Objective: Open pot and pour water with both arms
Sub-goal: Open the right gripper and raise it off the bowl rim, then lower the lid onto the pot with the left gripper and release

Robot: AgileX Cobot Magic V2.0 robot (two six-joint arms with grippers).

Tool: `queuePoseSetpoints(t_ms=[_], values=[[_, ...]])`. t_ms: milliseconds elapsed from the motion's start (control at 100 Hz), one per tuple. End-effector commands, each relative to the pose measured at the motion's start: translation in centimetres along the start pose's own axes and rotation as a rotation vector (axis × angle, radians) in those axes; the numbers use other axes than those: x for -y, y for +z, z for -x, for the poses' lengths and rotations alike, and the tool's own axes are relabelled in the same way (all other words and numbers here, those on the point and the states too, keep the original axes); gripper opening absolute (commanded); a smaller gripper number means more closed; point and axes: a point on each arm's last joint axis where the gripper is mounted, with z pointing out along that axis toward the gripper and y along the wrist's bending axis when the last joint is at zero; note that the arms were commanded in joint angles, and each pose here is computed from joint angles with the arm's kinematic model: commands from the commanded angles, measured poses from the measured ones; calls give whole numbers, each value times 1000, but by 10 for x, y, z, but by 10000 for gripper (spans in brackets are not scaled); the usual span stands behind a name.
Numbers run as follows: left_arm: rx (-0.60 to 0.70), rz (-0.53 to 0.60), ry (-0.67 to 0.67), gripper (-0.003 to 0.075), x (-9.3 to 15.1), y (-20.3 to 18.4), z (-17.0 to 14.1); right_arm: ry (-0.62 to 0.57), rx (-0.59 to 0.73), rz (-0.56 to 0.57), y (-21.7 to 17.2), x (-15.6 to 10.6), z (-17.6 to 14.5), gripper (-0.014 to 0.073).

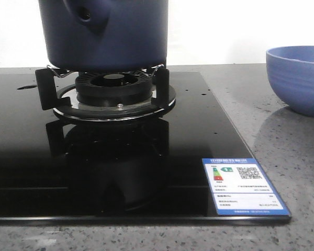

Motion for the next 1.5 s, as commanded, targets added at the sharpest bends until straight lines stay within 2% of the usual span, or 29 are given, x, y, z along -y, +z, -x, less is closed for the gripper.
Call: queuePoseSetpoints(t_ms=[0, 230, 440, 730, 970, 1320, 1390, 1490], values=[[122, 31, -27, 333, -1, 0, 19, -25, 143, 49, -39, -17, 3, 524], [76, -11, -31, 333, 12, 26, 1, -59, 239, 57, -75, -31, -9, 524], [84, -31, 0, 333, 30, 54, -18, -72, 255, 71, -90, -38, -17, 524], [15, -17, 9, 333, 30, 80, -45, -51, 219, 75, -77, -35, -26, 524], [1, -10, 11, 333, 30, 87, -53, -39, 204, 76, -62, -30, -31, 524], [-25, -8, 14, 338, 30, 95, -62, -40, 212, 87, -61, -31, -31, 524], [-25, -8, 14, 367, 30, 95, -62, -40, 212, 87, -61, -31, -31, 524], [-21, -9, 14, 498, 30, 93, -61, -40, 212, 87, -61, -31, -31, 524]])
